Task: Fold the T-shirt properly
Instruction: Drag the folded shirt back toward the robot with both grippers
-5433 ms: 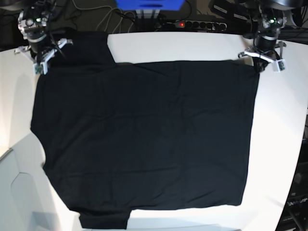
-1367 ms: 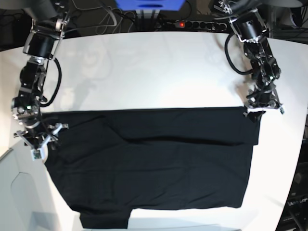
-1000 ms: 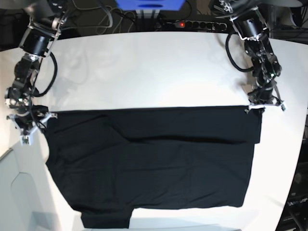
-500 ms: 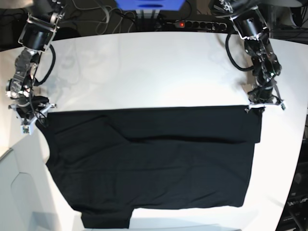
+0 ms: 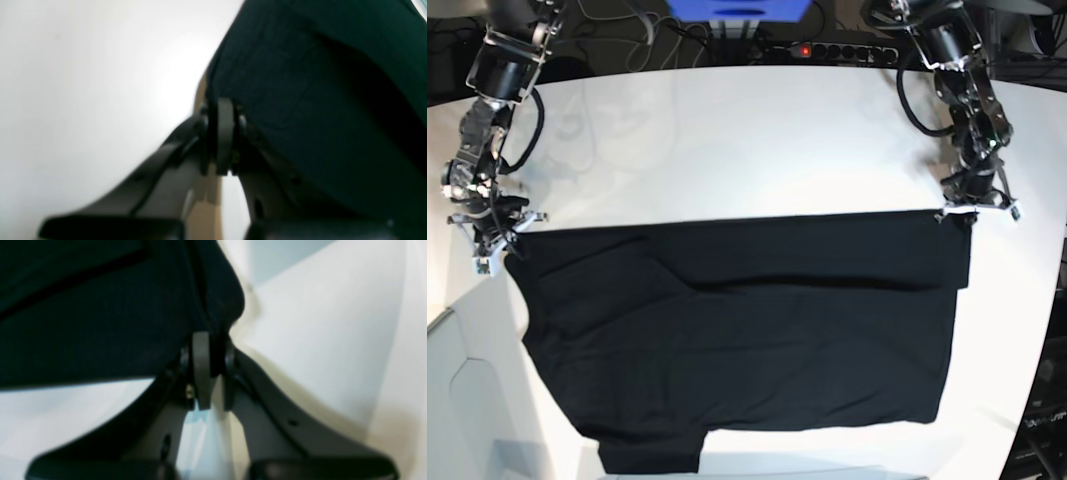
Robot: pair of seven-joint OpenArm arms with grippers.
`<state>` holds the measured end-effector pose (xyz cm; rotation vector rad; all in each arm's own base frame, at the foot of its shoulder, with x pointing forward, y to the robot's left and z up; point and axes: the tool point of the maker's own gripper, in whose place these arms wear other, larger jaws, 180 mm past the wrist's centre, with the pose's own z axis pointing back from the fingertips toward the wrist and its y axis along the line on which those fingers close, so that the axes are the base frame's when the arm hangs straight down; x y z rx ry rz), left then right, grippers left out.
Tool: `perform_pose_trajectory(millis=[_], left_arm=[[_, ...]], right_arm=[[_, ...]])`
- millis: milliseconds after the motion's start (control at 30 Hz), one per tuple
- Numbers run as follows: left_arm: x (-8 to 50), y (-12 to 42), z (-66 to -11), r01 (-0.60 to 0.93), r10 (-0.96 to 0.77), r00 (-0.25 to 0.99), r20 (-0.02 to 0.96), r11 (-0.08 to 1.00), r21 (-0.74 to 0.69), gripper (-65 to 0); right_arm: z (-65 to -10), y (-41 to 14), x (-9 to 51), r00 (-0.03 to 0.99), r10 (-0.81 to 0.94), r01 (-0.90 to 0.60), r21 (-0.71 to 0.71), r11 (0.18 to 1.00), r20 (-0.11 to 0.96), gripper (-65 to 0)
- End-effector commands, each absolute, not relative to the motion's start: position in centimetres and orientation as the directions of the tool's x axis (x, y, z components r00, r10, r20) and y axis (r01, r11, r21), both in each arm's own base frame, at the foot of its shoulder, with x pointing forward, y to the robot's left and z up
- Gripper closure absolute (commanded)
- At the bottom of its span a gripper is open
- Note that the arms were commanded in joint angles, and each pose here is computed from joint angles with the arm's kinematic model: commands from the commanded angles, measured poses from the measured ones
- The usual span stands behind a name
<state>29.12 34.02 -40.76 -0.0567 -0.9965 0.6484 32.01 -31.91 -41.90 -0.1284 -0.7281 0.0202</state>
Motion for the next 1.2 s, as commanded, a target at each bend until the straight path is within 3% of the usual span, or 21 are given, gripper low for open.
perform_pose_trajectory(millis=[0, 233, 500, 600, 833, 1167], left_arm=[[29.9, 35.0, -38.3, -0.461, 0.493, 0.324, 0.808, 0.828, -0.32, 0.0], [29.2, 34.7, -35.2, -0.417, 0.419, 0.3, 0.857, 0.866, -0.277, 0.0], [32.2, 34.8, -29.6, -0.359, 0.354, 0.193, 0.915, 0.893, -0.27, 0.0], [34.1, 35.4, -27.9, -0.348, 0.343, 0.17, 0.924, 0.898, -0.27, 0.0], [36.6, 35.2, -27.5, -0.333, 0.392, 0.265, 0.881, 0.895, -0.298, 0.0], [33.3, 35.1, -31.5, -0.36, 0.397, 0.367, 0.842, 0.894, -0.265, 0.0]], right_arm=[[-41.0, -33.2, 31.5, 0.757, 0.104, 0.016, -0.177, 0.984, 0.645, 0.0], [-34.8, -32.3, 31.5, 0.647, 0.244, -0.025, -0.3, 0.954, 0.722, 0.0], [-28.8, -31.8, 34.9, 0.528, 0.301, 0.0, -0.355, 0.935, 0.794, 0.0], [-26.4, -32.9, 36.9, 0.543, 0.285, 0.039, -0.362, 0.931, 0.79, 0.0], [-24.7, -34.1, 39.4, 0.581, 0.245, 0.07, -0.347, 0.935, 0.776, 0.0], [-31.3, -33.8, 34.3, 0.685, 0.259, -0.001, -0.354, 0.935, 0.681, 0.0]])
